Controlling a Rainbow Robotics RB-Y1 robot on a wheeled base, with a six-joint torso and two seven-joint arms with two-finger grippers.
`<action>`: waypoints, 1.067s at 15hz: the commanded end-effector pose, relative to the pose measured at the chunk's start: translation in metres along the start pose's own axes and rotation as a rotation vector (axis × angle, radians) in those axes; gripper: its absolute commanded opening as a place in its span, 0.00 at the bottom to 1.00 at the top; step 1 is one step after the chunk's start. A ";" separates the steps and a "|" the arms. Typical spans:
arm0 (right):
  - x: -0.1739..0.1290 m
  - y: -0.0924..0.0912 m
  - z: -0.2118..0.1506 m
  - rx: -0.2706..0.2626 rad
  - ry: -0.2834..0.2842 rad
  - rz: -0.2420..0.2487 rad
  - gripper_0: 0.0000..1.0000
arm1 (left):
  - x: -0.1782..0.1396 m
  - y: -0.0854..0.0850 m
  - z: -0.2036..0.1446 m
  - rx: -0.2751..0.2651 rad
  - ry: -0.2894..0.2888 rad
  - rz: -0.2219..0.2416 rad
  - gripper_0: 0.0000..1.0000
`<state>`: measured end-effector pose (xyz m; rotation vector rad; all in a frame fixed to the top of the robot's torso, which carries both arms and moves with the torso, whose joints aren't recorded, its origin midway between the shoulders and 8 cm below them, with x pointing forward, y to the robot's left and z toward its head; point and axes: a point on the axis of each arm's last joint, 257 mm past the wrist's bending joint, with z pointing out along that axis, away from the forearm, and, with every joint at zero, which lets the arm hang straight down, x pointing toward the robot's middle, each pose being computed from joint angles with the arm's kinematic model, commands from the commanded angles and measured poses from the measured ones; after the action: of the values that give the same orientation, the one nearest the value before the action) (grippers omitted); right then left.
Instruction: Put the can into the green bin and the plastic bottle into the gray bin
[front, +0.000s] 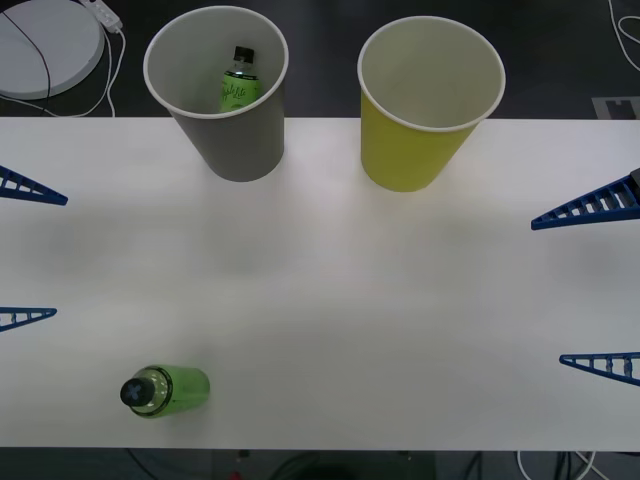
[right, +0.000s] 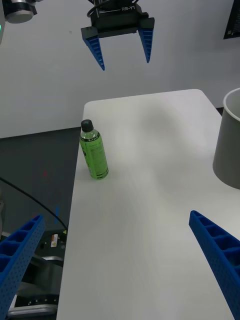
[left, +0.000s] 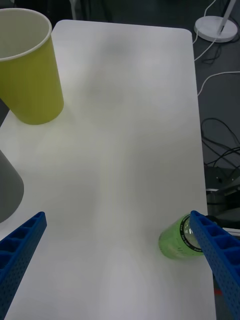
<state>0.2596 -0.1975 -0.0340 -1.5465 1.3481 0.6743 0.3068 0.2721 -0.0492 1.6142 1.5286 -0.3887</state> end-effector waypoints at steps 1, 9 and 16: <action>0.000 0.000 0.000 0.000 0.000 0.000 1.00 | 0.000 0.000 0.000 0.000 0.000 0.000 1.00; 0.000 0.000 0.000 0.000 0.000 0.000 1.00 | 0.012 -0.012 0.007 0.049 -0.021 -0.045 1.00; 0.000 0.000 0.000 0.000 0.000 0.000 1.00 | 0.046 -0.022 -0.004 0.076 -0.059 -0.020 1.00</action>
<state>0.2597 -0.1975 -0.0340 -1.5463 1.3480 0.6744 0.2967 0.2997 -0.0849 1.6340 1.4935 -0.5047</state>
